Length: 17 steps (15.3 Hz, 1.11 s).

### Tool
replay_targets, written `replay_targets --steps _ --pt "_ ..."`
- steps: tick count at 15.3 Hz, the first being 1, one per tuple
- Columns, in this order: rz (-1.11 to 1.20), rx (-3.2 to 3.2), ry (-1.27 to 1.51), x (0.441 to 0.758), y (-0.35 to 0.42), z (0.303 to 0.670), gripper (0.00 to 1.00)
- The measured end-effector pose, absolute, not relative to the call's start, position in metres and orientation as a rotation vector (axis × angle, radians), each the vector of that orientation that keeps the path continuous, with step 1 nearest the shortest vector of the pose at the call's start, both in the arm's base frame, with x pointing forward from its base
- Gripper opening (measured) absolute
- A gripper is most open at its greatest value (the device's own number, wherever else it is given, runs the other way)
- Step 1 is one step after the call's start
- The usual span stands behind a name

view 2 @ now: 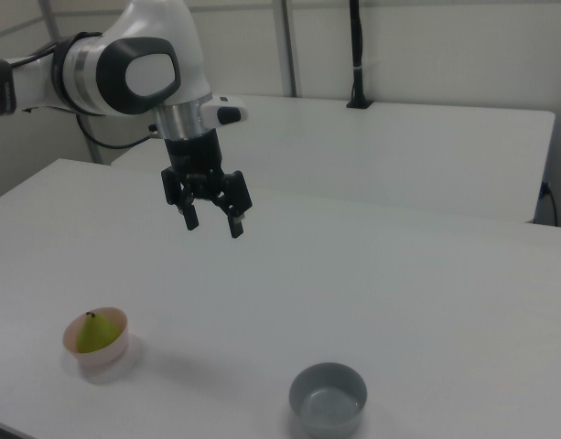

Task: Pick up a pear from the bowl
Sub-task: 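Move the open gripper over the green pear in the pink bowl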

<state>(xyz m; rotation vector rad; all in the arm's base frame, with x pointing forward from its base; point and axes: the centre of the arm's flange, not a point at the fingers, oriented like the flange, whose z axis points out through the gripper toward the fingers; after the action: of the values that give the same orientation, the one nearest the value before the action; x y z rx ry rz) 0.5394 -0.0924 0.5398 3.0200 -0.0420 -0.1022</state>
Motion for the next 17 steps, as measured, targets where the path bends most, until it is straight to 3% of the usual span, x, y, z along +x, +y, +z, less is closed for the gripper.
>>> replay_targets --steps 12,17 --pt "-0.107 3.02 -0.038 0.541 -0.091 0.538 1.0" --pt "-0.08 3.042 0.077 0.548 -0.047 0.539 1.0"
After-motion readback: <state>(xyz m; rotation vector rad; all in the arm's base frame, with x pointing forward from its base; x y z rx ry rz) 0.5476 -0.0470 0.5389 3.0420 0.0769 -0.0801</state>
